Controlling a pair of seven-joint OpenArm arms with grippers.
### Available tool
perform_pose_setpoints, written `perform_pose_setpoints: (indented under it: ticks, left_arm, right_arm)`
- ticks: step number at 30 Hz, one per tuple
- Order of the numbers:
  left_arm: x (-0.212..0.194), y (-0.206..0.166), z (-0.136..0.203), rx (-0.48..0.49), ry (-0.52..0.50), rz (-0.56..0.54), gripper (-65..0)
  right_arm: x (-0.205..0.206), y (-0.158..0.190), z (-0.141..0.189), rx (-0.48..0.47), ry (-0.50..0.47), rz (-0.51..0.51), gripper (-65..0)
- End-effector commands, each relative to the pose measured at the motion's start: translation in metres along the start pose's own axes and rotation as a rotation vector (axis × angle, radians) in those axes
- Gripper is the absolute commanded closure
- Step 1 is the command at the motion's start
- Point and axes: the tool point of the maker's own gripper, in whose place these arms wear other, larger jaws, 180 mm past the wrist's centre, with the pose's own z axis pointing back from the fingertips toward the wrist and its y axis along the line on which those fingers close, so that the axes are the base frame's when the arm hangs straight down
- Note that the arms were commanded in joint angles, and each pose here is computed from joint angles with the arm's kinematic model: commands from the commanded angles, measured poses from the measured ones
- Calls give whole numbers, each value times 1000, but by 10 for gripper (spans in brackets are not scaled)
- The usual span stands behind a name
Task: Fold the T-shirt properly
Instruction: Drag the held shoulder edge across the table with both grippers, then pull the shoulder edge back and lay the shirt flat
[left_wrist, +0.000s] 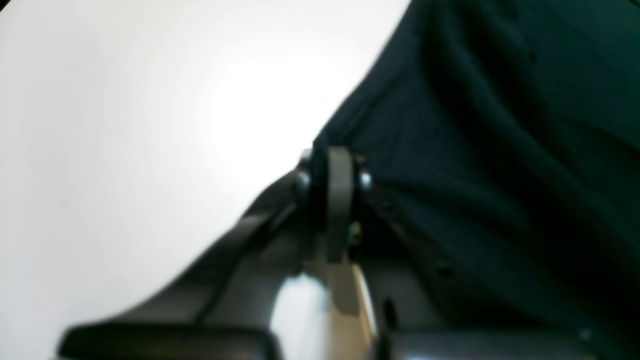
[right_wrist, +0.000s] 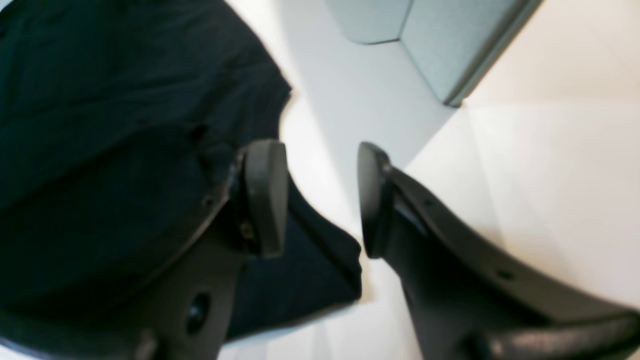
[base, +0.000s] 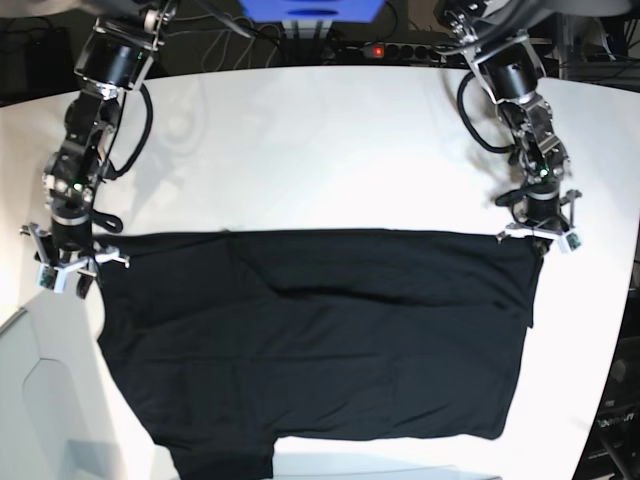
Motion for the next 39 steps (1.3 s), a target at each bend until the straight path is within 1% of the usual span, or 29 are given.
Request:
perform_pose_setpoints:
  ticks: [1,2,6,10,13,18,25,28,31,33,34,35,38,39]
  left_arm:
    - [9,4,2,3,-19,-15,-3]
    - [10,5,4,2,-25,-17,-22]
    - [11,9,19,-3,-51,31,0]
    - [7,19,34,-5,-58,80,0]
    - [-1,24,38,0,-43,97,0]
    - [-10,26,42,3,-24,92,0]
    - [-11,28,41,5,-20,85,0]
    - [-11,28,41,6,-20,83,0]
    - [-10,29,41,6,-21,82,0]
    - [-10,29,41,6,-21,80,0]
    - [-10,29,41,6,-21,80,0]
    - [-10,29,41,6,-21,80,0]
    - [-10,29,41,6,-21,80,0]
    - [-12,29,42,7,-17,81,0]
  right_arm:
    - [11,-9,-2,-15,-36,-5,-252]
    - [6,-15,-4,-28,-24,-12,-255]
    - [-15,-30,-10,-48,36,-2,-279]
    - [-33,-29,-13,-44,82,-9,-311]
    - [-34,-30,-17,-44,91,-8,-330]
    - [-41,-28,-30,-42,124,-31,-333]
    - [-48,-29,-28,-41,144,-29,-331]
    - [-76,-26,-25,-37,205,-40,-328]
    - [-92,-26,-23,-36,244,-44,-324]
    - [-100,-26,-22,-36,264,-45,-288]
    - [-102,-26,-21,-36,273,-45,-251]
    - [-108,-27,-18,-36,287,-43,-208]
    - [-121,-33,-10,-42,314,-26,-19]
    - [-125,-35,-7,-44,322,-22,0]
